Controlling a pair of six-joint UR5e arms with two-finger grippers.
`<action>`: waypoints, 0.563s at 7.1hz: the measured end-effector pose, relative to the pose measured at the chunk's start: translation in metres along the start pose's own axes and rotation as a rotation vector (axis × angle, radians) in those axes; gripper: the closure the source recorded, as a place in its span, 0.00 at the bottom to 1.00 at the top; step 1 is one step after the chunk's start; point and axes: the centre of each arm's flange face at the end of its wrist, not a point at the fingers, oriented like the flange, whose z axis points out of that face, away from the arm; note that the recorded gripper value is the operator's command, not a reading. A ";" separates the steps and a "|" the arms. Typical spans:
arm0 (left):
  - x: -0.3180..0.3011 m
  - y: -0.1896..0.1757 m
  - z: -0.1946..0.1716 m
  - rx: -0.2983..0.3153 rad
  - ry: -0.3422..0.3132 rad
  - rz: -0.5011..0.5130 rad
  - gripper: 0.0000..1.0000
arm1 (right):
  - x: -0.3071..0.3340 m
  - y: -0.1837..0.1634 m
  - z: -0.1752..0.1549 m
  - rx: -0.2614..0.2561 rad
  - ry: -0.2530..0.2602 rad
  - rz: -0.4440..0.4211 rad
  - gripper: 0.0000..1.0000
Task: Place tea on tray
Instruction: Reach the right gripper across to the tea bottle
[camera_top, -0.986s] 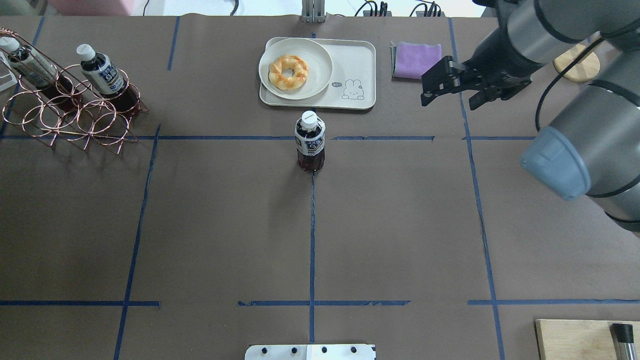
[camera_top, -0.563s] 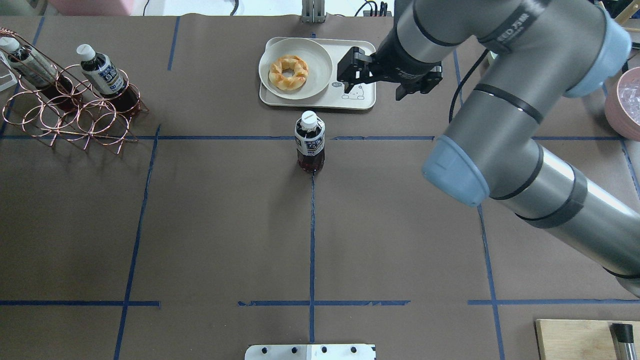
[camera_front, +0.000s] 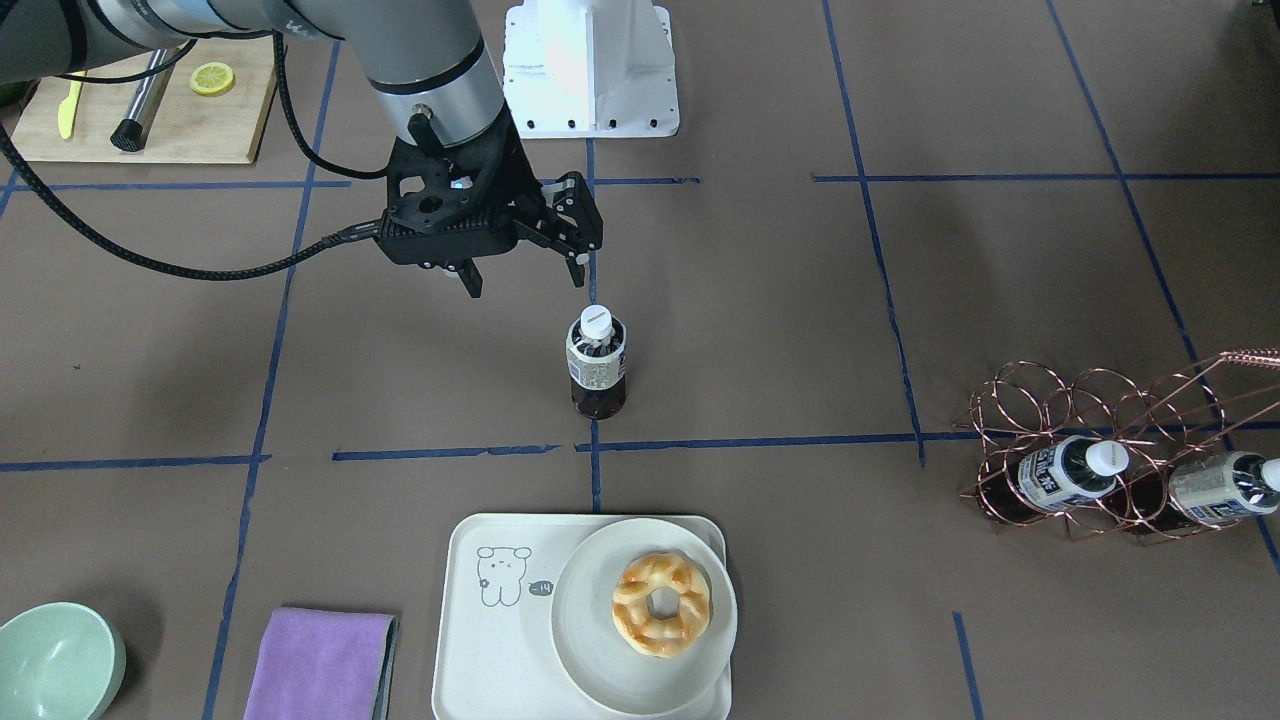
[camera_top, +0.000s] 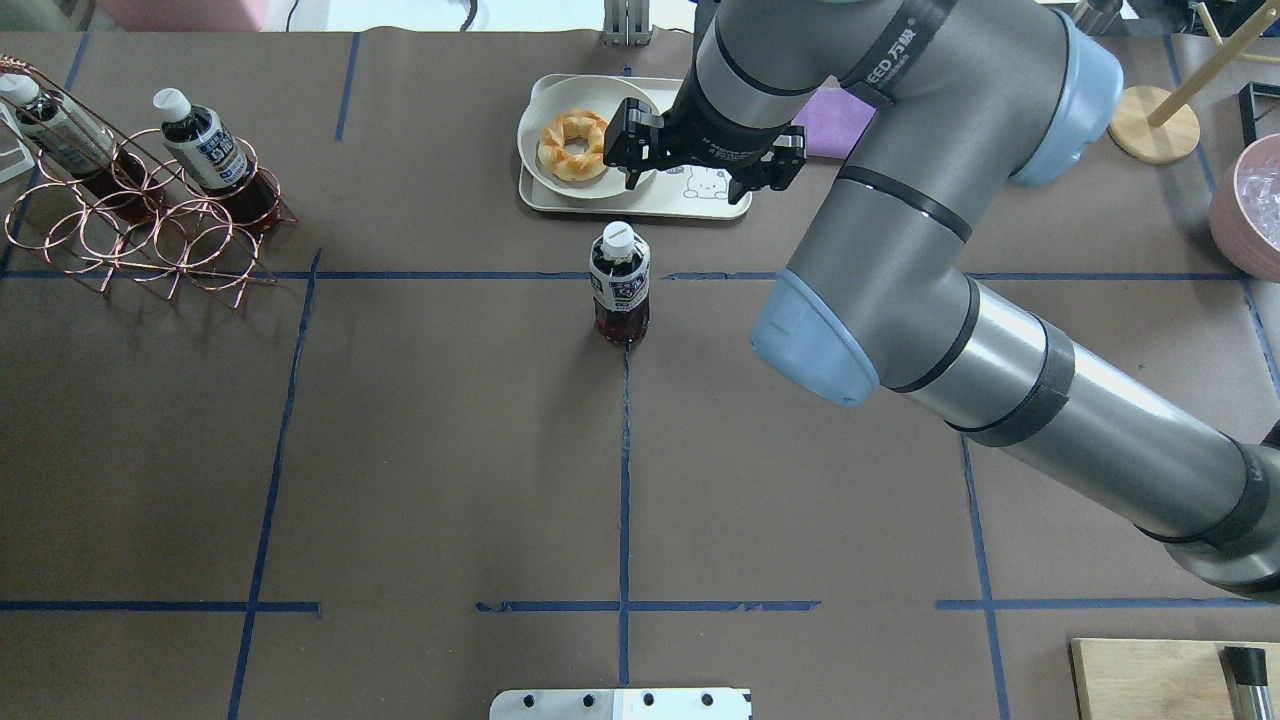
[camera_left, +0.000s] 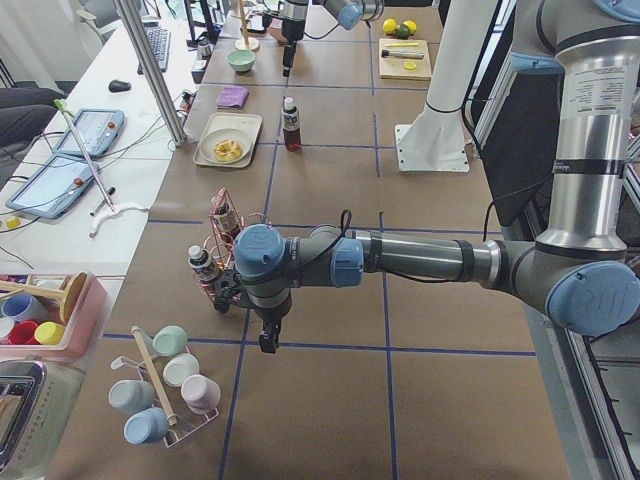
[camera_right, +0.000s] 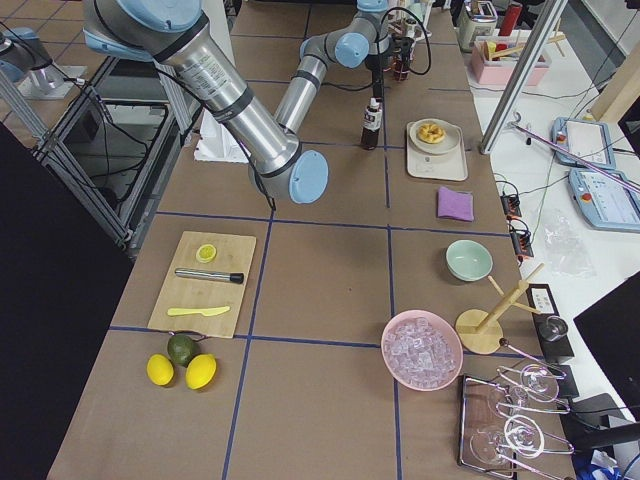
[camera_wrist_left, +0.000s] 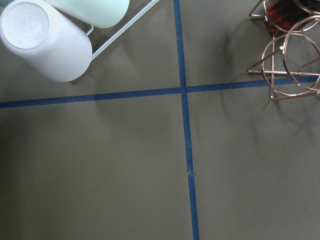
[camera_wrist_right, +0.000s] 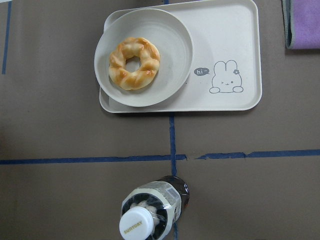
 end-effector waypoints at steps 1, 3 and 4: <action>0.000 0.000 0.000 0.000 0.000 0.000 0.00 | -0.008 -0.001 0.001 -0.006 0.012 0.003 0.00; 0.000 0.000 0.000 0.001 0.000 0.000 0.00 | -0.030 -0.004 0.009 -0.027 0.046 0.012 0.01; 0.000 0.000 0.000 0.001 0.000 0.000 0.00 | -0.041 -0.008 0.017 -0.033 0.064 0.016 0.01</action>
